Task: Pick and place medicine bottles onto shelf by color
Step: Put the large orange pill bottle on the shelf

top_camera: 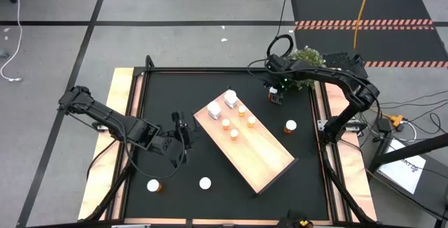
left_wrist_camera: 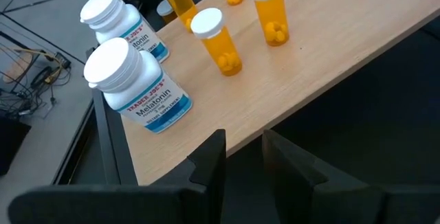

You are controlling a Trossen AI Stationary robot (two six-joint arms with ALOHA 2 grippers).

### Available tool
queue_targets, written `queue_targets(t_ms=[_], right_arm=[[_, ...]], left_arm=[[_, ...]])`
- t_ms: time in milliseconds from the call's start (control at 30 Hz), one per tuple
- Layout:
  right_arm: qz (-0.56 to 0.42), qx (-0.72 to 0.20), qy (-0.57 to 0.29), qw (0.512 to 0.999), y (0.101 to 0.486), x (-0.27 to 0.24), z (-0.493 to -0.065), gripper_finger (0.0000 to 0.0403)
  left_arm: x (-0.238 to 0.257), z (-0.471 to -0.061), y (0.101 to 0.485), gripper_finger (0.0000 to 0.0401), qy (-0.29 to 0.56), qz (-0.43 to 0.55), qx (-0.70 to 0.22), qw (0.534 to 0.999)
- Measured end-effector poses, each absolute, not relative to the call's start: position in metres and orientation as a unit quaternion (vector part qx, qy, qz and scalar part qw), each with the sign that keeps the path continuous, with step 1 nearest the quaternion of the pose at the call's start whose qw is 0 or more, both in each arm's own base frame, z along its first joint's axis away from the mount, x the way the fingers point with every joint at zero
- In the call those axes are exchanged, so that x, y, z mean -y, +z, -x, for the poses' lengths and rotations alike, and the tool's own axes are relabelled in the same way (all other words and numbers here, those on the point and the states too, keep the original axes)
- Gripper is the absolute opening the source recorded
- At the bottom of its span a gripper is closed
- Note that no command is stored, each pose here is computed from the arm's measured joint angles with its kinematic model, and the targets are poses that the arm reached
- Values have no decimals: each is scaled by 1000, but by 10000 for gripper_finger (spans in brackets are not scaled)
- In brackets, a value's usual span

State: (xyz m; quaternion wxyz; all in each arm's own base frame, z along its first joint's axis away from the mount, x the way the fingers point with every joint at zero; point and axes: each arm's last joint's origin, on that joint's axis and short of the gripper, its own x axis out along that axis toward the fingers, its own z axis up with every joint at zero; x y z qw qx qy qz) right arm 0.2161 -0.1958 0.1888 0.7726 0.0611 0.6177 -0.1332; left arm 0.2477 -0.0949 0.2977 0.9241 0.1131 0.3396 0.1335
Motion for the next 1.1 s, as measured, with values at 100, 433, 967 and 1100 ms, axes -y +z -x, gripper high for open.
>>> queue_targets(t_ms=[100,433,967,1100], right_arm=[[-59,-627,-132,765,184,197,-217,302],[-60,-632,-130,762,182,197,-217,237],[-42,-626,-150,764,213,167,-216,219],[-29,-615,-152,774,234,147,-218,212]], left_arm=[[95,-248,298,99,134,-113,-340,924],[95,-248,298,99,133,-114,-340,924],[95,-248,298,99,132,-116,-340,924],[95,-248,298,99,132,-114,-337,925]])
